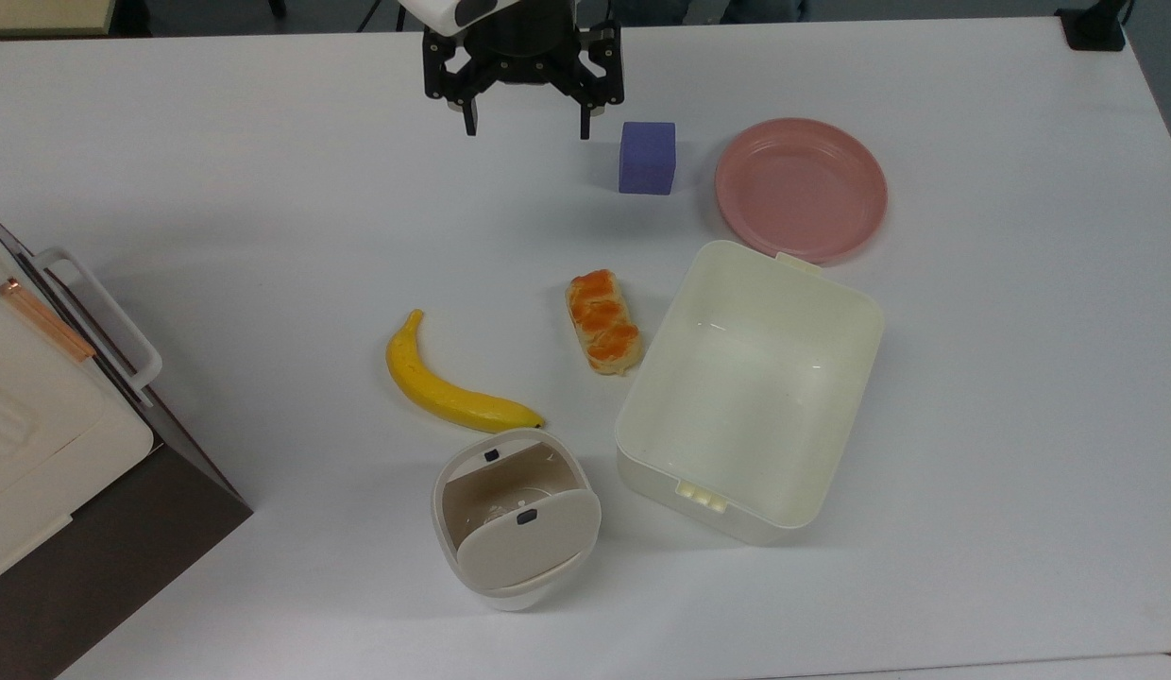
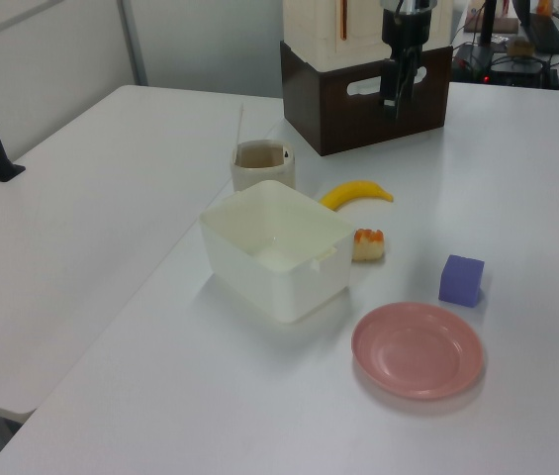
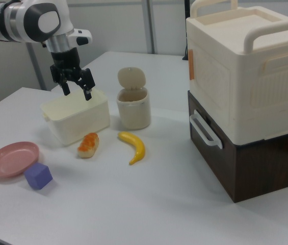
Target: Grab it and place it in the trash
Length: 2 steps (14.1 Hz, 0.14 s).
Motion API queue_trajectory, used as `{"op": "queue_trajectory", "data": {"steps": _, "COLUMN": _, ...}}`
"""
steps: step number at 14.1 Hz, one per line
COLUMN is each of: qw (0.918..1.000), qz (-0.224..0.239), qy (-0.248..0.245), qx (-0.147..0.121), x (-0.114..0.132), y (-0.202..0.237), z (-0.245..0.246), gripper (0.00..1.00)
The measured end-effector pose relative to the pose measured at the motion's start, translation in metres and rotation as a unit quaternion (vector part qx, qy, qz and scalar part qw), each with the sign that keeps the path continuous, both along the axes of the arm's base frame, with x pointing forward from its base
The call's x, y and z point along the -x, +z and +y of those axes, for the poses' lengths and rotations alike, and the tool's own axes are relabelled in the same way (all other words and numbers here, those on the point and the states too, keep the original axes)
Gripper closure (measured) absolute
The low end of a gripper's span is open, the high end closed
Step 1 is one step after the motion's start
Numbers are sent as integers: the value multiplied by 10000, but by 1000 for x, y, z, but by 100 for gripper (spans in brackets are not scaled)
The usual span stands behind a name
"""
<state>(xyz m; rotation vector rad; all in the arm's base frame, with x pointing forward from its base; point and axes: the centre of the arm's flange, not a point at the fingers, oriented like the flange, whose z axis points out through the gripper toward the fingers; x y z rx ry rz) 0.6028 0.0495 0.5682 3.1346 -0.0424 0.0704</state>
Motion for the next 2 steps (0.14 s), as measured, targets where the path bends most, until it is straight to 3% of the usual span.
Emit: {"op": "queue_trajectory", "data": {"steps": 2, "qw": 10000, "qz": 2, "qy": -15, "qx": 1, "x": 0, "y": 0, "z": -2, "gripper": 0}}
